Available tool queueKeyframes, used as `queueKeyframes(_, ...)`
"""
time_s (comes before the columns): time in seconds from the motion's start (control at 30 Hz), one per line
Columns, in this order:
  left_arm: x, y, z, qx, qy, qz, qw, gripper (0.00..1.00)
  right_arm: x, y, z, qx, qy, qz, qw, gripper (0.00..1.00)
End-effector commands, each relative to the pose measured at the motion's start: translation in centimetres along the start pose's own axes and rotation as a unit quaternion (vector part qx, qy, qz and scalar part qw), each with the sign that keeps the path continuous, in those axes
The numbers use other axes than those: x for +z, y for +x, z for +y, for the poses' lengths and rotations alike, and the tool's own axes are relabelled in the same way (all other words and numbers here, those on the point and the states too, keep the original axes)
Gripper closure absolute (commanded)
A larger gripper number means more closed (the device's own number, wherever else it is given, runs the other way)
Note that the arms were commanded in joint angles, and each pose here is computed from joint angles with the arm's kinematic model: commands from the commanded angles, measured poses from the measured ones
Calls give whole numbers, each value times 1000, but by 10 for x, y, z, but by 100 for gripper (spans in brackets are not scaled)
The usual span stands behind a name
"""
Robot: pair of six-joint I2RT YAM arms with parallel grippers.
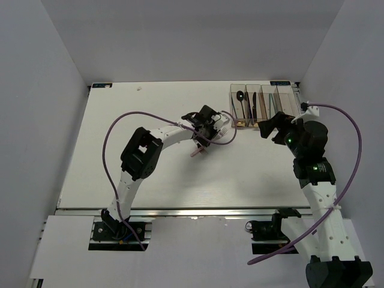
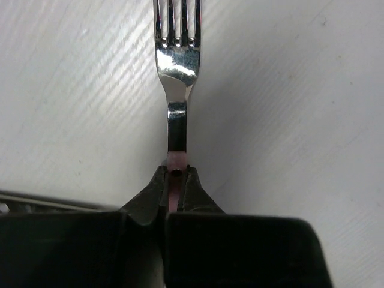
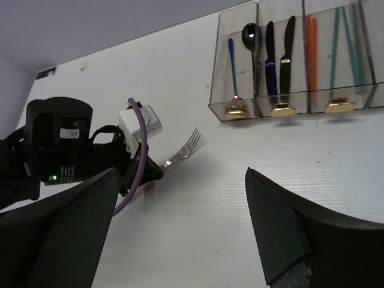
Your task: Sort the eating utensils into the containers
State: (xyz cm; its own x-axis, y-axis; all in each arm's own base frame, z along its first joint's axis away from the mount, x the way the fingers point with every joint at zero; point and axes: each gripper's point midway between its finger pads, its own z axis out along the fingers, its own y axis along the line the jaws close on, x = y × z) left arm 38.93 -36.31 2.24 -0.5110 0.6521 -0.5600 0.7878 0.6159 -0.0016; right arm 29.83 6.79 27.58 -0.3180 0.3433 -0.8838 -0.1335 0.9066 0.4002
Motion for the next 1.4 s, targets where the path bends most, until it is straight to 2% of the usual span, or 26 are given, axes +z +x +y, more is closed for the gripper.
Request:
queueKeyframes(0.0, -59, -64, 0, -30, -13, -121, 992, 100, -1, -6, 21, 34, -58, -22, 997, 11)
queueKeyframes(0.17, -106, -103, 8, -53, -42, -198, 978, 100, 4, -6, 43, 92, -119, -28, 988, 11)
queueKeyframes(0.23, -131, -119, 5, -69, -35, -233, 969, 100, 10, 13, 45, 123, -142, -15, 982, 11)
queueKeyframes(0.3, -142, -126, -4, -79, -12, -265, 961, 100, 11, 12, 53, 171, -174, -26, 969, 11)
queueKeyframes(0.37, -170, -137, -15, -94, 15, -307, 947, 100, 18, 31, 50, 207, -178, -13, 962, 11)
queueKeyframes(0.4, -171, -135, -23, -98, 35, -326, 940, 100, 18, 24, 53, 223, -188, -32, 956, 11)
queueKeyframes(0.43, -190, -140, -28, -102, 48, -351, 930, 100, 22, 28, 51, 230, -183, -30, 955, 13)
queueKeyframes(0.47, -205, -152, -33, -114, 66, -390, 911, 100, 25, 30, 53, 234, -183, -28, 955, 15)
queueKeyframes(0.5, -211, -152, -40, -116, 86, -401, 905, 100, 26, 26, 56, 233, -190, -35, 953, 17)
queueKeyframes(0.6, -220, -148, -51, -135, 116, -414, 893, 100, 32, 25, 66, 221, -198, -37, 954, 26)
queueKeyframes(0.63, -219, -146, -53, -141, 120, -411, 892, 100, 34, 26, 69, 218, -199, -34, 955, 31)
queueKeyframes(0.77, -221, -147, -60, -147, 129, -417, 888, 100, 34, 29, 97, 190, -225, -26, 955, 40)
queueKeyframes(0.93, -229, -150, -71, -146, 156, -423, 881, 100, 51, 34, 112, 164, -218, -14, 962, 42)
queueKeyframes(1.1, -228, -148, -77, -141, 166, -416, 883, 100, 63, 31, 122, 141, -226, -11, 964, 47)
queueKeyframes(1.37, -213, -139, -77, -144, 163, -401, 890, 100, 52, 6, 124, 122, -216, -54, 967, 49)
